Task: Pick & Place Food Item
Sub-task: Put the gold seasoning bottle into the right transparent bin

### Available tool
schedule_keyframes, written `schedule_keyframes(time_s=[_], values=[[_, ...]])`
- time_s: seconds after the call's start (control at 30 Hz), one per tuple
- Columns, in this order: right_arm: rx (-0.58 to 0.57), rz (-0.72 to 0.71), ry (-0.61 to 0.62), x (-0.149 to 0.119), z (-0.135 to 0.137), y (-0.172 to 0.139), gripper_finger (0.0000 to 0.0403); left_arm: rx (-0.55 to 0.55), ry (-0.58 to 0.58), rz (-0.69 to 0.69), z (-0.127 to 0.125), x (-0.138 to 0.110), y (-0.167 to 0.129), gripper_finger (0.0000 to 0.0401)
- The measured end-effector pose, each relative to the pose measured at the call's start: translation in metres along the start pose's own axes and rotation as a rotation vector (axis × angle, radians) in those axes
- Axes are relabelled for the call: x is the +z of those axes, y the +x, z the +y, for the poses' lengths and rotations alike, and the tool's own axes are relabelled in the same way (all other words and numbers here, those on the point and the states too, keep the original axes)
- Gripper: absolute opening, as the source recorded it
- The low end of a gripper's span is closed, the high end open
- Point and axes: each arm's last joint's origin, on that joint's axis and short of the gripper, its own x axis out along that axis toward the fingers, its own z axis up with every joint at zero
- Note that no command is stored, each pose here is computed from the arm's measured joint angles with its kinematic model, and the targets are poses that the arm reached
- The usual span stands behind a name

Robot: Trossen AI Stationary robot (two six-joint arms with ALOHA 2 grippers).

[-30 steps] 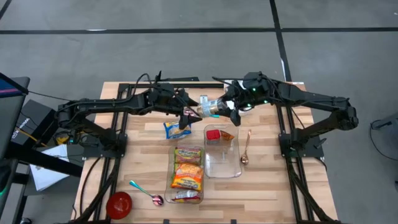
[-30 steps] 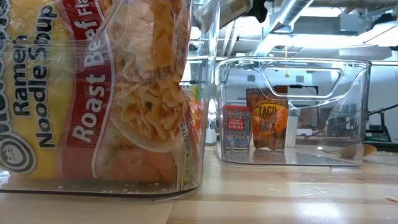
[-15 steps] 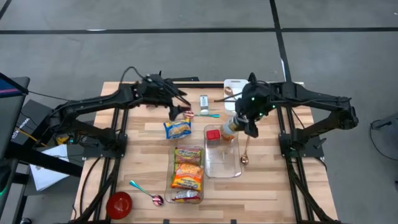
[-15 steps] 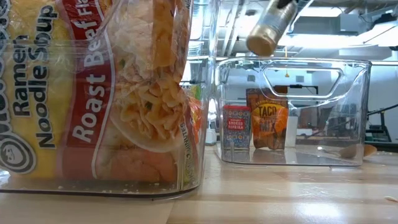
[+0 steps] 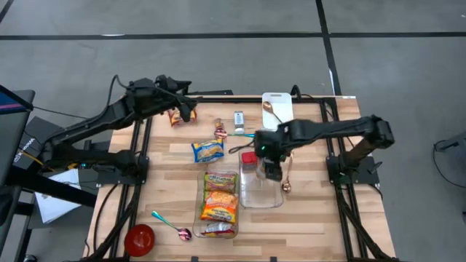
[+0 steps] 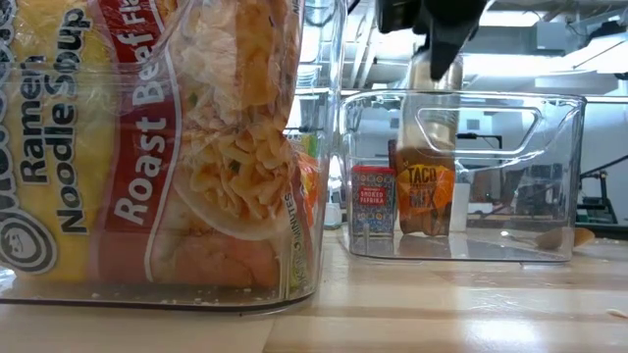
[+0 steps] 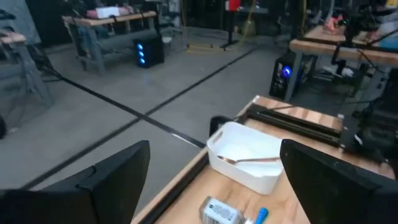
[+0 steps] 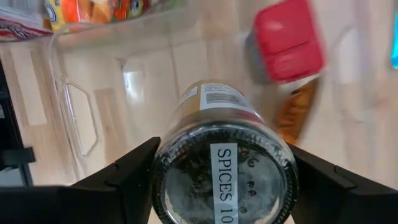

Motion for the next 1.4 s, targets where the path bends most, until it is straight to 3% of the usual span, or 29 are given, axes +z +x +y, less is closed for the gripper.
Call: schedule_keyframes(time_s=[0.2, 0.53, 1.1, 1.4], values=[[0.005, 0.04, 0.092, 0.016, 0.022, 0.027, 0.0271, 0.034, -0.003, -0.016, 0.002, 0.003, -0.007, 0.0343], [-0.101, 0.117, 0.255, 0.041, 0.024, 0.059, 0.0271, 0.03, -0.014, 0.0, 0.001, 0.001, -0.007, 0.0328], [-0.122, 0.053, 0.427, 0.058, 0.004, 0.072, 0.0271, 0.028, -0.038, 0.008, 0.001, 0.0, -0.007, 0.0317], [-0.121, 0.037, 0.436, 0.06, 0.001, 0.072, 0.0271, 0.028, -0.038, 0.009, 0.001, 0.0, -0.007, 0.0314]])
